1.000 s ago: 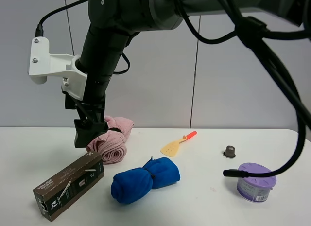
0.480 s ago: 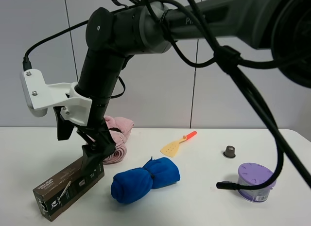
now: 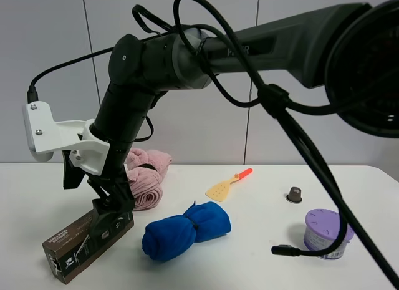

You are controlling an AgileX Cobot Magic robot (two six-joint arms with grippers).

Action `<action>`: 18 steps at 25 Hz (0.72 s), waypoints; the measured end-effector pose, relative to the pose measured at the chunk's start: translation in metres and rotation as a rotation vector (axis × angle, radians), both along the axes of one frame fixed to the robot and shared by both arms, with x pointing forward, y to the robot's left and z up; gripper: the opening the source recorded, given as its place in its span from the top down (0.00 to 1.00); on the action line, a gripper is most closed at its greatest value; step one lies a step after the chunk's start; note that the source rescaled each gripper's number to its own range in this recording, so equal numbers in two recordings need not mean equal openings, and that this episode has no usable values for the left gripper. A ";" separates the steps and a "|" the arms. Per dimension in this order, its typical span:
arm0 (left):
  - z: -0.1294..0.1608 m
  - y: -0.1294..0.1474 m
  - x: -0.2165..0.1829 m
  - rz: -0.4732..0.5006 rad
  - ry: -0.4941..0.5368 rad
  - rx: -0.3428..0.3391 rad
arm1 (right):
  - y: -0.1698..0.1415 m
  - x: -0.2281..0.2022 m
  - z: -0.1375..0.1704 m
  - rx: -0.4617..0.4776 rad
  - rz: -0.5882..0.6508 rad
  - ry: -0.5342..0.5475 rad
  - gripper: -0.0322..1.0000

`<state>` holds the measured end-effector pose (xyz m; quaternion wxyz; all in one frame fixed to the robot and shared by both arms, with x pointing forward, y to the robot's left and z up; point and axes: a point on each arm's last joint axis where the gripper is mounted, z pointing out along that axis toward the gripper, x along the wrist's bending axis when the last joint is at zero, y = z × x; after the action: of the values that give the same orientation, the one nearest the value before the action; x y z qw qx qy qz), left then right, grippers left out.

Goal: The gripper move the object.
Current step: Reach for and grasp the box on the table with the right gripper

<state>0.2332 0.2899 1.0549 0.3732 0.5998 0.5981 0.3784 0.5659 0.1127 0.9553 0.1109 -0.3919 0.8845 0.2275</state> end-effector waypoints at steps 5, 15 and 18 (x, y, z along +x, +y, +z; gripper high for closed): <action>0.000 0.000 0.000 0.000 0.000 0.000 | 0.001 0.001 -0.010 -0.013 -0.001 0.012 0.08; 0.000 0.000 0.000 0.000 0.000 0.000 | 0.008 0.006 -0.032 0.030 -0.037 0.019 0.08; 0.000 0.000 0.000 0.000 0.000 0.000 | 0.009 0.006 -0.039 0.022 -0.038 0.027 0.08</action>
<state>0.2332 0.2899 1.0549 0.3732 0.5998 0.5981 0.3784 0.5718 0.1214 0.9167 0.1077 -0.3707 0.8907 0.2402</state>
